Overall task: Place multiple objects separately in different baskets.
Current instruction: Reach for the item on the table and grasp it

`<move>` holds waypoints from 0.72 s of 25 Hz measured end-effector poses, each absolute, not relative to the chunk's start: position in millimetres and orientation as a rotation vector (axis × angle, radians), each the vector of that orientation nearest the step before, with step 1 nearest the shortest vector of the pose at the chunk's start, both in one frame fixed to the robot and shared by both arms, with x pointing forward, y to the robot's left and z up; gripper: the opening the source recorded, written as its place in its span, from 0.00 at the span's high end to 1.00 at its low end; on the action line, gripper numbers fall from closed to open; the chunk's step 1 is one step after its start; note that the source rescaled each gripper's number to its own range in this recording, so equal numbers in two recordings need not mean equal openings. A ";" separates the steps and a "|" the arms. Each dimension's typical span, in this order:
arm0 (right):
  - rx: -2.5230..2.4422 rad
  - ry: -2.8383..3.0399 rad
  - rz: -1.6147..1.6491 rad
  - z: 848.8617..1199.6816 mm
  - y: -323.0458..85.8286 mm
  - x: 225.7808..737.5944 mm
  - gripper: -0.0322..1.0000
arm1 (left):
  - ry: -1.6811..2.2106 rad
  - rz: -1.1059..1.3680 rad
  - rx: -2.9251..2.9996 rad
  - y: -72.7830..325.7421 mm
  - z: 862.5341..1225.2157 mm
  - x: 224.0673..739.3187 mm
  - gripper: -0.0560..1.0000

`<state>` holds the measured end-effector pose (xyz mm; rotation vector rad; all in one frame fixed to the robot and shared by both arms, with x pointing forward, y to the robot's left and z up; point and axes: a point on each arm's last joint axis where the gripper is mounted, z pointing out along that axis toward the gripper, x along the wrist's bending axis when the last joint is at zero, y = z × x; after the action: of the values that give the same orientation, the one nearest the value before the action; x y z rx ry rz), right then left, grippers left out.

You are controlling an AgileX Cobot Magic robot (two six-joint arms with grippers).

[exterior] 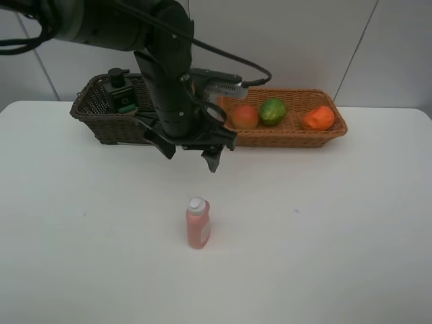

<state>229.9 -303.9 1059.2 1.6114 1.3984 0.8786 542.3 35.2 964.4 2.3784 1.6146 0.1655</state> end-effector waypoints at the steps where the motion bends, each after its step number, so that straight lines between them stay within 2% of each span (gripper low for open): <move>1: 1.611 1.398 0.879 1059.2 -303.9 229.9 0.32 | 1.612 0.162 2.382 32.3 964.4 539.5 0.01; 10: 1.611 1.398 0.879 1059.2 -303.9 229.9 0.32 | 1.573 0.077 2.424 4.5 963.9 508.9 0.01; 18: 1.611 1.398 0.879 1059.2 -303.9 229.9 0.32 | 1.635 0.039 2.472 8.1 964.2 501.6 0.01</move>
<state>229.9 -303.9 1059.2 1.6114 1.3984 0.8786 501.6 8.1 964.2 2.4719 1.6350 0.0386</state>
